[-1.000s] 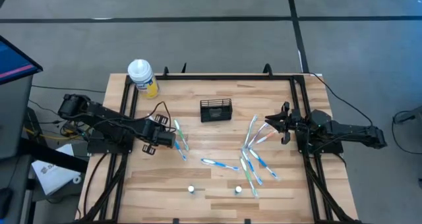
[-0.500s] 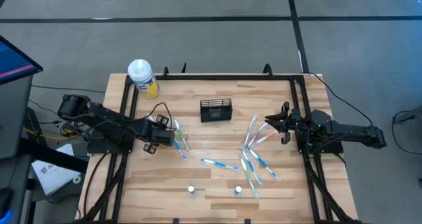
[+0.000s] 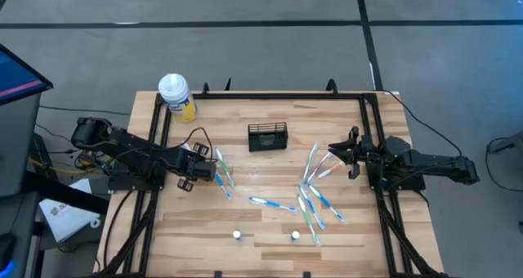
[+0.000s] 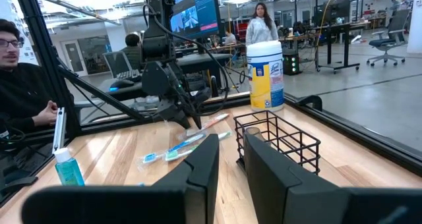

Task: Pick & Place toothbrushing station
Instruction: Put the orange toothbrush into the black mesh organizer

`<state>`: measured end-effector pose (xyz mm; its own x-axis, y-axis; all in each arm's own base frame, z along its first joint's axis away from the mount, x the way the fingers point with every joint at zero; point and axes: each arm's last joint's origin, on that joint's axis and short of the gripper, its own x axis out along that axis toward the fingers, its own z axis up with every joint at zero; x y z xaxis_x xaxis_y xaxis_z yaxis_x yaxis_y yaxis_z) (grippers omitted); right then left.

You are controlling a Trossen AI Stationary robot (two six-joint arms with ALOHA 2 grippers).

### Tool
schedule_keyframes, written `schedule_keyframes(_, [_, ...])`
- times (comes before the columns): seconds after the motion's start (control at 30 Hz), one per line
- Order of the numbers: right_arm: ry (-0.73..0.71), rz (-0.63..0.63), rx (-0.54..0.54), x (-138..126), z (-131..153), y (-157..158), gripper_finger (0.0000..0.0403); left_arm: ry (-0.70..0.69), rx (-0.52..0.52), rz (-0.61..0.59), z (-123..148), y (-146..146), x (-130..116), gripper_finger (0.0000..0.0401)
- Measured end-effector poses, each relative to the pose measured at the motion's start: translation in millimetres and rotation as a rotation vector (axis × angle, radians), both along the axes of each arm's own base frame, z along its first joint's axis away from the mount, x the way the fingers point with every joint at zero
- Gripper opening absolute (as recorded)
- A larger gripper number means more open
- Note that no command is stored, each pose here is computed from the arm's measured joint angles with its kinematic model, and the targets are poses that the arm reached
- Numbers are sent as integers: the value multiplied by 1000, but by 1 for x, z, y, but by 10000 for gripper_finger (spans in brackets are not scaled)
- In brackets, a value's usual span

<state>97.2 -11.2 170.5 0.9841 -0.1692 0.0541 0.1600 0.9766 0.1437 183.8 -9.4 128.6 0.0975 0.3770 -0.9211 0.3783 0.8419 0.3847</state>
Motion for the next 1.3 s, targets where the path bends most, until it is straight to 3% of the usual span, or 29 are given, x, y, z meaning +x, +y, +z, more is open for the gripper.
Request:
schedule_keyframes(0.4, [0, 0, 0, 0, 0, 0, 65, -12, -2, 0, 1, 0, -1, 69])
schedule_keyframes(0.73, [1, 0, 0, 0, 0, 0, 65, -166, -4, 6, 26, 1, -7, 4])
schedule_keyframes(1.0, [1, 0, 0, 0, 0, 0, 65, -381, -34, 6, 54, 2, -15, 1])
schedule_keyframes(1.3, [0, 0, 0, 0, 0, 0, 65, -809, -106, 50, 90, 1, -6, 1])
